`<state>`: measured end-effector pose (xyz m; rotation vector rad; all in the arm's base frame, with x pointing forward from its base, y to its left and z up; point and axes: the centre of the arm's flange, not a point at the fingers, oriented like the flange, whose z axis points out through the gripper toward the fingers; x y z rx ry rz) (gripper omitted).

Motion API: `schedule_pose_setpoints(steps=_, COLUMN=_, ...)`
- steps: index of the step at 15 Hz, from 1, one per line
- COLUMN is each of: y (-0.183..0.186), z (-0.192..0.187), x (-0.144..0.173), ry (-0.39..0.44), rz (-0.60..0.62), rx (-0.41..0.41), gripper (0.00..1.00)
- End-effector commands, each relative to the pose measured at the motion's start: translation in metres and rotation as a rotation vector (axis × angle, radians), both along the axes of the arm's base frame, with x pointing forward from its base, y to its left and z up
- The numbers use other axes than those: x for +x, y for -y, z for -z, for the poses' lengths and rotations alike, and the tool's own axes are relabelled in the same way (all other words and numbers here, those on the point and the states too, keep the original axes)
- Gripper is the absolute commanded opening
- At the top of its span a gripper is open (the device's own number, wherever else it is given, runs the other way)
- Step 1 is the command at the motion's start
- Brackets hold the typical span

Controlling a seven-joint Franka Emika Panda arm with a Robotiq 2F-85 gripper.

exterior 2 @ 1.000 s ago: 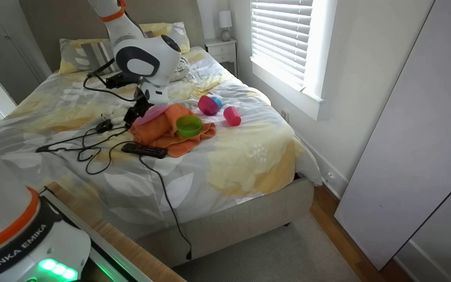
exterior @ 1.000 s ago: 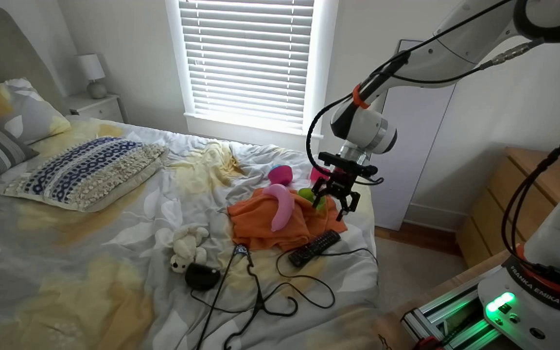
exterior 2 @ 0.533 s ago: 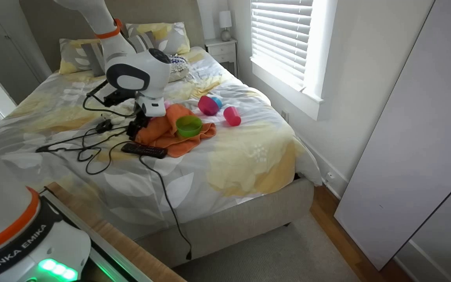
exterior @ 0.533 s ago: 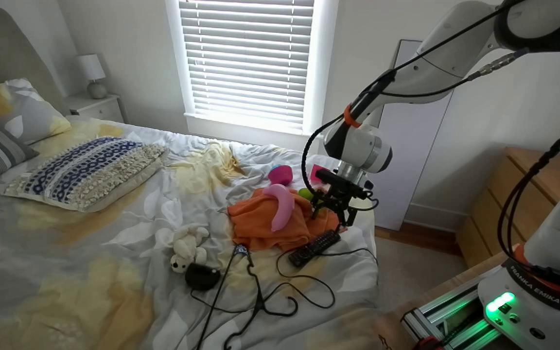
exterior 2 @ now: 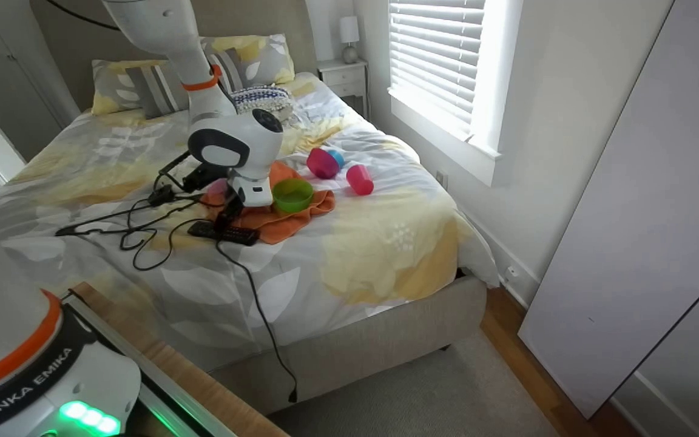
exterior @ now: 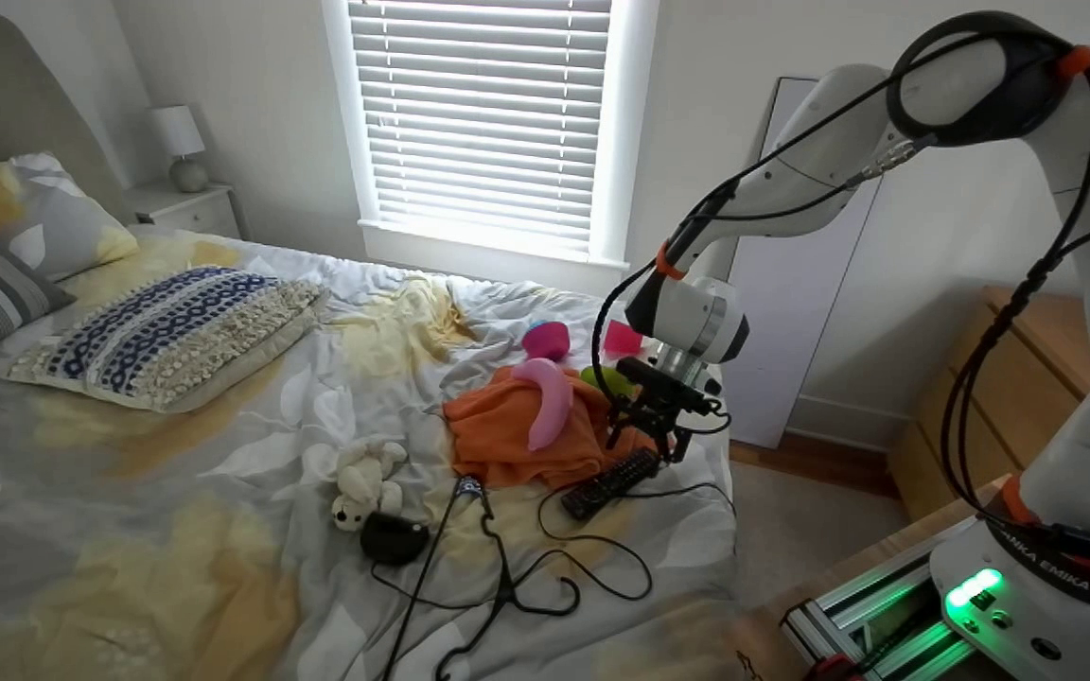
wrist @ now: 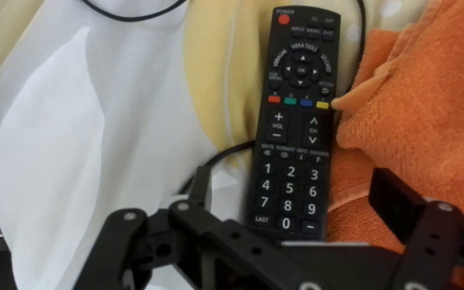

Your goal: Move the remote to the right

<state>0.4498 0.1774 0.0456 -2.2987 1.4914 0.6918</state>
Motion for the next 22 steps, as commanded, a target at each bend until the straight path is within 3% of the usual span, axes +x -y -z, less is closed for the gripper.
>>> schedule_pose_setpoints(steps=1, y=-0.011, z=0.028, x=0.008, ry=-0.026, rz=-0.034, rx=0.056, gripper=1.0)
schedule_pose_setpoints(steps=9, y=-0.023, z=0.052, x=0.012, ry=-0.089, rz=-0.083, rx=0.151, gripper=0.97)
schedule_pose_setpoints(steps=15, y=-0.025, z=0.061, x=0.016, ry=-0.108, rz=-0.084, rx=0.168, gripper=0.45)
schedule_pose_setpoints(steps=17, y=-0.025, z=0.059, x=0.015, ry=-0.112, rz=-0.083, rx=0.172, gripper=0.32)
schedule_pose_setpoints(steps=22, y=-0.013, z=0.021, x=0.002, ry=-0.092, rz=-0.07, rx=0.182, gripper=0.31)
